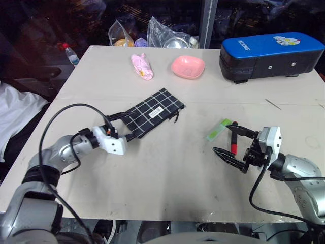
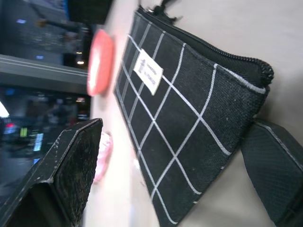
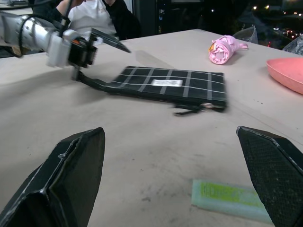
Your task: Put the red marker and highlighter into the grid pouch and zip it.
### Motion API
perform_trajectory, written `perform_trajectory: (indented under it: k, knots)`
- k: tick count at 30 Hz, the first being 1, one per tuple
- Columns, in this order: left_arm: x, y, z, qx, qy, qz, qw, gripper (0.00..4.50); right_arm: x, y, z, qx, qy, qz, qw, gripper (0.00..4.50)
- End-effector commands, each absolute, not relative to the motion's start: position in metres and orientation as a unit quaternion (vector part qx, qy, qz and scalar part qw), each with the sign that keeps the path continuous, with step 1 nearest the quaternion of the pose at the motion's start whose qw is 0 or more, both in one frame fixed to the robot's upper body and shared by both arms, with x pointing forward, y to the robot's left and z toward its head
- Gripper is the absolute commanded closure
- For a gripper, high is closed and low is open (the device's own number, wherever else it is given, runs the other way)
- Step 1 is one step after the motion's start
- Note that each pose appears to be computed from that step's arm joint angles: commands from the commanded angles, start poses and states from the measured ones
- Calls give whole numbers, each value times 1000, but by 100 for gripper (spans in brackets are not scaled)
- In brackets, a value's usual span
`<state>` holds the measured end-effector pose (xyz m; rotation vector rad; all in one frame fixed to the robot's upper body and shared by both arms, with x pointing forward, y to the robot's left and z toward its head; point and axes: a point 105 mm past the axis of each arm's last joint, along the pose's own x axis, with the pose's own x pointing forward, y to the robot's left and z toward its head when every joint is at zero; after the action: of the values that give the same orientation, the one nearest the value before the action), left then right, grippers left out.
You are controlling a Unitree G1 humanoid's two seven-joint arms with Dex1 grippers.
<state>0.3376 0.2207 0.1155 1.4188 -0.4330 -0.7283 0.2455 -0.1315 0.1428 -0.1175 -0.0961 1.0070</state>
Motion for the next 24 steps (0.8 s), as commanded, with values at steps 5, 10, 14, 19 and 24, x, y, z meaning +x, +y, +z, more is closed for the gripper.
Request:
perform_trajectory:
  k: [5, 10, 14, 19, 24]
  knots:
    - [358, 198, 125, 651, -230, -282, 666, 3, 243, -128, 148, -56, -65, 479, 874, 0]
    - [368, 180, 122, 652, -241, -283, 661, 3, 243, -129, 148, -57, -66, 473, 877, 0]
    - [375, 171, 120, 654, -244, -280, 659, 3, 244, -130, 149, -59, -69, 467, 880, 0]
    - [384, 164, 119, 661, -245, -270, 656, 3, 246, -131, 150, -54, -70, 453, 887, 0]
    - [397, 157, 121, 668, -241, -250, 658, 54, 254, -134, 151, -61, -77, 427, 899, 0]
